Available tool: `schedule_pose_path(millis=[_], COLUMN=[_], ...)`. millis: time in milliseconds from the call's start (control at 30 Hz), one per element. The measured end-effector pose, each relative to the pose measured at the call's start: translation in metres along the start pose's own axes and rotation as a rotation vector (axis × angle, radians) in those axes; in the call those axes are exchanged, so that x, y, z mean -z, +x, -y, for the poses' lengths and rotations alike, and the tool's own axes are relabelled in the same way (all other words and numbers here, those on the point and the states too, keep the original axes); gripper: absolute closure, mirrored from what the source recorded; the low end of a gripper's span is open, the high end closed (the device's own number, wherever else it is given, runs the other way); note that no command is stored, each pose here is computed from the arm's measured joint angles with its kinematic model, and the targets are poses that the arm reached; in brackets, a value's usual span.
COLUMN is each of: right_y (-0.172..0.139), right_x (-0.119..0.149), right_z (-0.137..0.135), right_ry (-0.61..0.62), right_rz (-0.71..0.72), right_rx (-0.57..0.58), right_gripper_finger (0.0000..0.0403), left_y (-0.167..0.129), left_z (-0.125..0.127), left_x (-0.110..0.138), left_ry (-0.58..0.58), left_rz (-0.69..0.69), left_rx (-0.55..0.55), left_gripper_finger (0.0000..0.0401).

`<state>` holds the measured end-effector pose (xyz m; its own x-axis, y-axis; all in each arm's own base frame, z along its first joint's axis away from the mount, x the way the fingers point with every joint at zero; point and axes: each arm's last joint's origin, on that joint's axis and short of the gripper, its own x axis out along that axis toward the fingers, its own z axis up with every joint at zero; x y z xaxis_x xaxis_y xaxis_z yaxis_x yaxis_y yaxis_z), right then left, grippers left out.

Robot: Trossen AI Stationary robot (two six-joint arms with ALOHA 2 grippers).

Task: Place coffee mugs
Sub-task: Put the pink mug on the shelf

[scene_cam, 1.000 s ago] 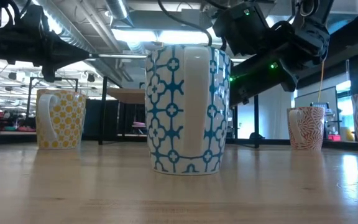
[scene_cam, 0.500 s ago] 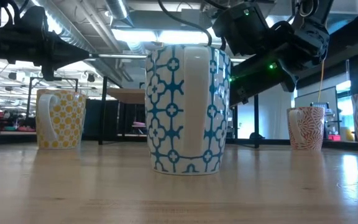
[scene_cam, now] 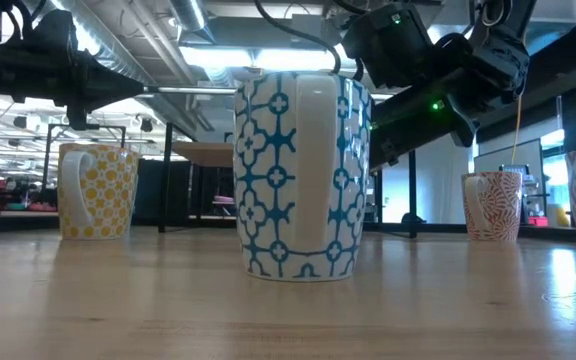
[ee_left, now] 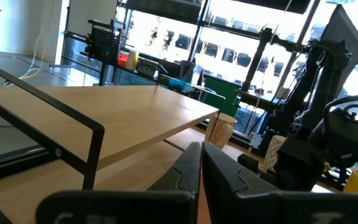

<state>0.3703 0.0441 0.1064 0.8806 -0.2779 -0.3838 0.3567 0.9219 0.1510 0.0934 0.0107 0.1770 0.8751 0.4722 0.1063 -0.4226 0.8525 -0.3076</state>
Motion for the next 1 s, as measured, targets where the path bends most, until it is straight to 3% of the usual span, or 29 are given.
schedule_pose_path(millis=[267, 633, 733, 1000], right_y=[0.0, 0.0, 0.004, 0.012], right_x=[0.0, 0.002, 0.009, 0.012], right_z=[0.0, 0.0, 0.001, 0.0], right_ry=[-0.017, 0.048, 0.043, 0.032], right_rz=[-0.001, -0.008, -0.008, 0.081], right_rx=[-0.004, 0.004, 0.011, 0.058], right_gripper_finger=[0.0394, 0.028, 0.025, 0.0229], left_y=[0.0, 0.0, 0.0, 0.001], left_z=[0.0, 0.0, 0.002, 0.003], left_x=[0.0, 0.0, 0.001, 0.003], left_ry=[0.0, -0.004, -0.008, 0.003], left_rz=[0.0, -0.001, -0.016, -0.05], left_rx=[0.0, 0.002, 0.056, 0.101], left_gripper_finger=[0.0392, 0.0392, 0.0392, 0.0392])
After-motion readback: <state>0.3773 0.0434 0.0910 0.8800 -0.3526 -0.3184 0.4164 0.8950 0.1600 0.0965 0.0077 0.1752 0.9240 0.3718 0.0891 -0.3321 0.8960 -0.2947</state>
